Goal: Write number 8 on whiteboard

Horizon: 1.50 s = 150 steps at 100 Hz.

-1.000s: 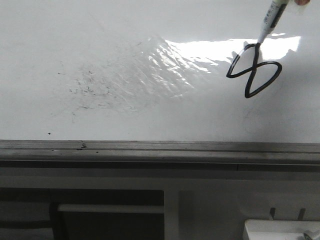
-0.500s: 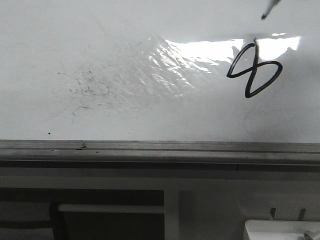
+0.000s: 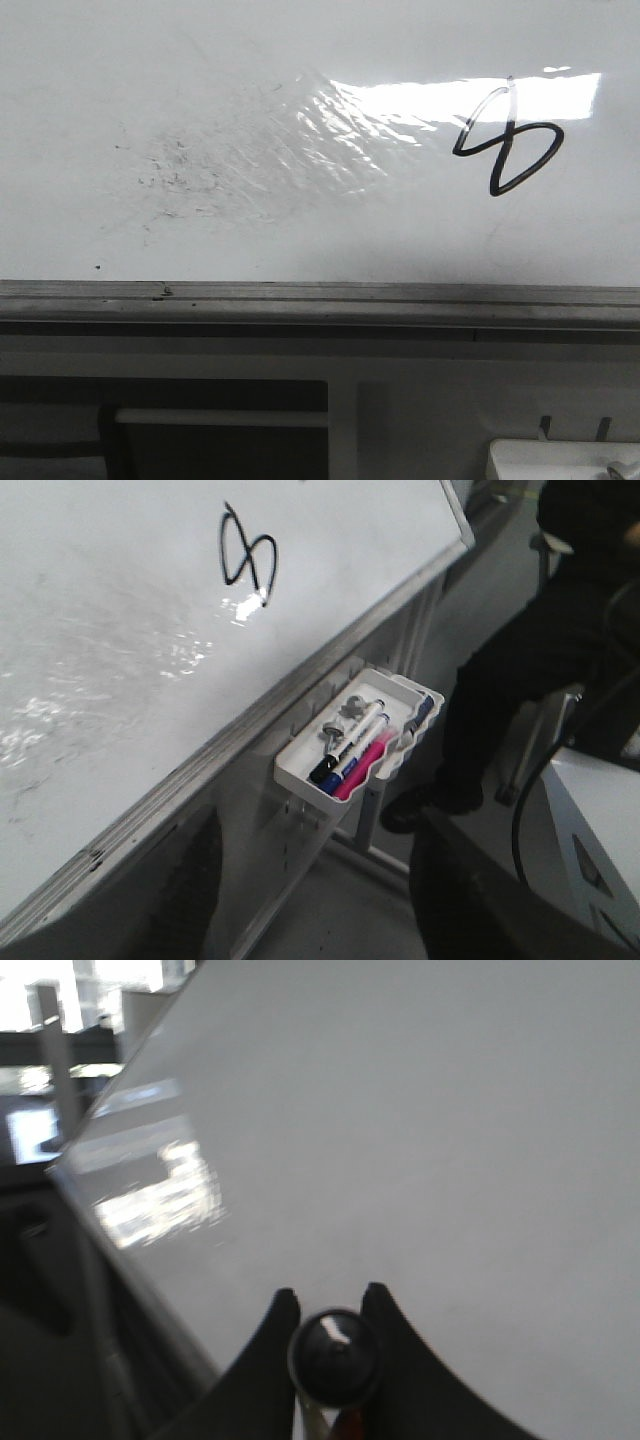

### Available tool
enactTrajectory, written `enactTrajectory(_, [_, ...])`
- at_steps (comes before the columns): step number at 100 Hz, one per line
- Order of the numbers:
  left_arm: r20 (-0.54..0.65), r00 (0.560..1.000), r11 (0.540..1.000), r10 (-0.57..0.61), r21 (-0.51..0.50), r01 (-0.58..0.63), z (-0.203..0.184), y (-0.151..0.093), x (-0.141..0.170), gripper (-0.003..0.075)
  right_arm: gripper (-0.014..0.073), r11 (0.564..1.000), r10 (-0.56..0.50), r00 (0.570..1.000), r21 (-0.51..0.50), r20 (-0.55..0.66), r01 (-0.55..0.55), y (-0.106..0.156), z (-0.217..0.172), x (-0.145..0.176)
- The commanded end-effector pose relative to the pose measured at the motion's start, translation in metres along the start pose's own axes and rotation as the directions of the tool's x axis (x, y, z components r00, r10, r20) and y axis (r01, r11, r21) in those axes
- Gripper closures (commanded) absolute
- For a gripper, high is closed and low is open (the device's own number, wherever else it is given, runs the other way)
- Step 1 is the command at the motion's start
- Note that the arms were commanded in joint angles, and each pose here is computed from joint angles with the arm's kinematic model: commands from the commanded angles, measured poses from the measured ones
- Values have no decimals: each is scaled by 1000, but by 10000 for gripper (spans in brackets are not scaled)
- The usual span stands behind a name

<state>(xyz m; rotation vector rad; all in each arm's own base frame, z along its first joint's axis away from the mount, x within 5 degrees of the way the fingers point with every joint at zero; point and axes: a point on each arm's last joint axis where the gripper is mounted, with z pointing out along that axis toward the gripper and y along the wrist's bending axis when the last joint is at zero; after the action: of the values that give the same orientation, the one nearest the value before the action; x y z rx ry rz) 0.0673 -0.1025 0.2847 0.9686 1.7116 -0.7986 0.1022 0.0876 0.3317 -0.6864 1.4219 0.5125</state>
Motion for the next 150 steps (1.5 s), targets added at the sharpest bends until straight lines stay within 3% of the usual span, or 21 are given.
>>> enactTrajectory(1, [16, 998, 997, 53, 48, -54, 9, 0, -23, 324, 666, 983, 58, 998, -175, 9, -56, 14, 10, 3])
enactTrajectory(22, [1, 987, 965, 159, 209, -155, 38, -1, -44, 356, 666, 952, 30, 996, -301, -89, -55, 22, 30, 24])
enactTrajectory(44, [-45, 981, 934, 188, 317, -164, 70, 4, -44, 356, 666, 920, 10, 993, -389, -119, -55, 29, 37, 31])
enactTrajectory(95, [-98, 987, 911, 125, 406, -75, 112, 15, -49, 359, 666, 899, -8, 994, -436, -109, -41, 33, 35, 31])
enactTrajectory(109, [-119, 986, 910, 118, 411, -59, 118, 17, -46, 453, 666, 900, -8, 994, -434, -110, -41, 33, 35, 31])
enactTrajectory(131, [-147, 983, 900, 110, 434, -36, 124, 17, -40, 741, 666, 900, -8, 994, -434, -110, -41, 33, 35, 31])
enactTrajectory(143, [-147, 983, 900, 110, 434, -36, 124, 17, -40, 741, 657, 904, -10, 994, -426, -113, -40, 32, 36, 31])
enactTrajectory(150, [-147, 983, 900, 110, 434, -36, 124, 17, -40, 741, 597, 912, -13, 993, -408, -120, -37, 30, 36, 32])
